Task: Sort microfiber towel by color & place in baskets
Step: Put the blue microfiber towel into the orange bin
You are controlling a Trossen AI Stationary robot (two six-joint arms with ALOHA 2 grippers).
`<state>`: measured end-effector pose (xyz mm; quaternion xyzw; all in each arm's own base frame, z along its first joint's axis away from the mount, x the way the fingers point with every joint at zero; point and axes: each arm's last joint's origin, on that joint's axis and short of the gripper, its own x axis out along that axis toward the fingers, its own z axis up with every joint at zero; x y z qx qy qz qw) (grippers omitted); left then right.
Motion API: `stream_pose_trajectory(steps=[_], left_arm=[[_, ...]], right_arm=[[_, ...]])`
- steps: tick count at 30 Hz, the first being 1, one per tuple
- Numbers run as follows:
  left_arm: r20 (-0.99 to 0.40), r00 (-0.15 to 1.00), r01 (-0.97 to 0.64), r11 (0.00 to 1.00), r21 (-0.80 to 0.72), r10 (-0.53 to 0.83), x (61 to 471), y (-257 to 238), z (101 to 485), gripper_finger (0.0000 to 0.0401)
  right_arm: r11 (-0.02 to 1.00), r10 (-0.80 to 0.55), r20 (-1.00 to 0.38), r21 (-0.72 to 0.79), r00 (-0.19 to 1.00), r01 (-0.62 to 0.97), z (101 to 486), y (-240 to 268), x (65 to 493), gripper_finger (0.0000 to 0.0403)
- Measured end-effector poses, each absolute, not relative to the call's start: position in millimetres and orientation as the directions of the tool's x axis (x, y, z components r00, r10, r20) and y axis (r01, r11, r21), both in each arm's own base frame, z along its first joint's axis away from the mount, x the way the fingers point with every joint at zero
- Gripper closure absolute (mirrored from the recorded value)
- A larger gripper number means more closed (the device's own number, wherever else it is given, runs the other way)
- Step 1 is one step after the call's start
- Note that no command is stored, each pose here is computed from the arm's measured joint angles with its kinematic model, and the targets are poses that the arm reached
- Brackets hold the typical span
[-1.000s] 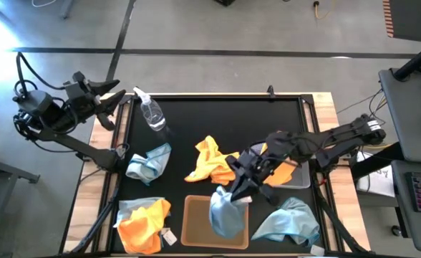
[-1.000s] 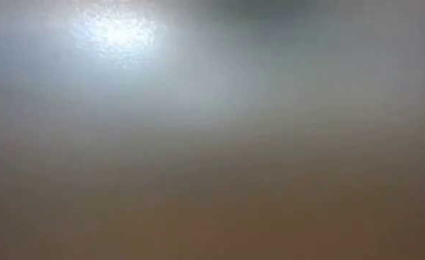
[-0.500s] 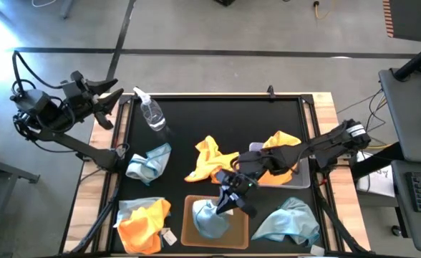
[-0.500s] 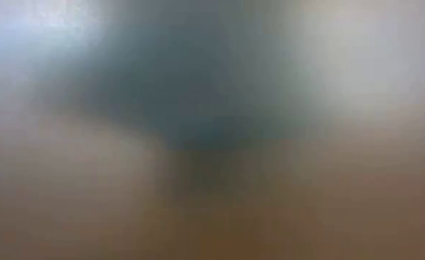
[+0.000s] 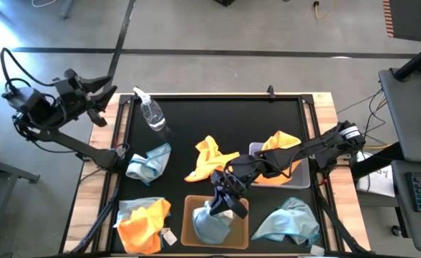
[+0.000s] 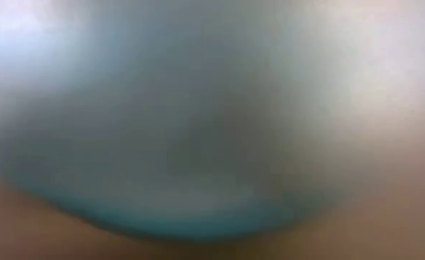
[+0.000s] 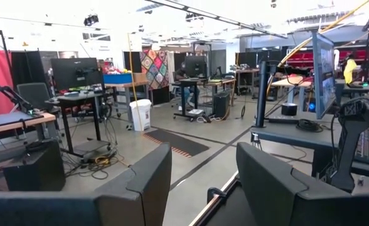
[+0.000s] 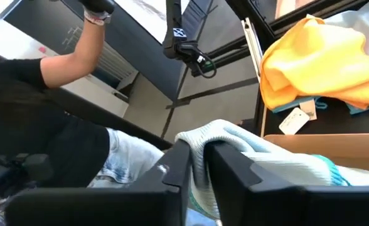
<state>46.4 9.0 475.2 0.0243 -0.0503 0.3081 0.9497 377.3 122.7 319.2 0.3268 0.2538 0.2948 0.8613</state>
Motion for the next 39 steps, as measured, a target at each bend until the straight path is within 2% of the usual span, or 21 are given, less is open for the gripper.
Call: stream_pose_trajectory(steps=[6,11,16,21,24,26,28,32,34,36,39], left_arm=[[0.120,0.815,-0.572,0.821,0.009,0.567,43.1,9.7,475.5,0.0236],[0.121,0.817,-0.569,0.822,0.008,0.564,42.4,9.9,475.6,0.0236],[0.121,0.817,-0.569,0.823,0.005,0.564,42.6,9.9,475.5,0.0236],[0.121,0.817,-0.567,0.824,-0.013,0.564,42.6,9.9,475.6,0.0236],[0.121,0.817,-0.566,0.824,-0.019,0.564,42.6,9.9,475.5,0.0236],[0.121,0.817,-0.565,0.824,-0.027,0.564,42.6,9.9,475.6,0.0236],[0.121,0.817,-0.565,0.825,-0.033,0.564,42.6,9.9,475.6,0.0236],[0.121,0.817,-0.564,0.825,-0.040,0.564,42.7,9.8,475.6,0.0236],[0.121,0.817,-0.564,0.825,-0.040,0.564,42.7,9.8,475.5,0.0236],[0.121,0.817,-0.564,0.825,-0.040,0.564,42.7,9.8,475.5,0.0236],[0.121,0.817,-0.564,0.825,-0.040,0.564,42.7,9.8,475.5,0.0236]], right_arm=[[0.613,0.674,-0.254,0.716,0.694,-0.333,319.5,122.3,375.9,0.0286],[0.614,0.671,-0.323,0.747,0.667,-0.255,316.8,120.5,369.7,0.0261],[0.683,0.599,-0.470,0.722,0.649,-0.108,304.5,115.2,363.2,0.0260],[0.776,0.438,-0.630,0.625,0.641,0.084,289.8,106.7,357.6,0.0269],[0.782,0.420,-0.641,0.615,0.643,0.103,287.4,103.7,359.2,0.0270],[0.781,0.427,-0.632,0.618,0.647,0.088,288.2,103.9,359.8,0.0268],[0.766,0.489,-0.601,0.643,0.632,0.018,290.5,106.3,360.4,0.0266],[0.650,0.676,-0.511,0.753,0.531,-0.102,295.5,112.4,359.3,0.0264],[0.620,0.715,-0.495,0.775,0.494,-0.122,295.9,115.3,357.7,0.0265],[0.628,0.701,-0.518,0.775,0.491,-0.079,293.9,115.2,356.4,0.0268],[0.664,0.612,-0.601,0.744,0.514,0.079,288.1,110.9,353.6,0.0272]])
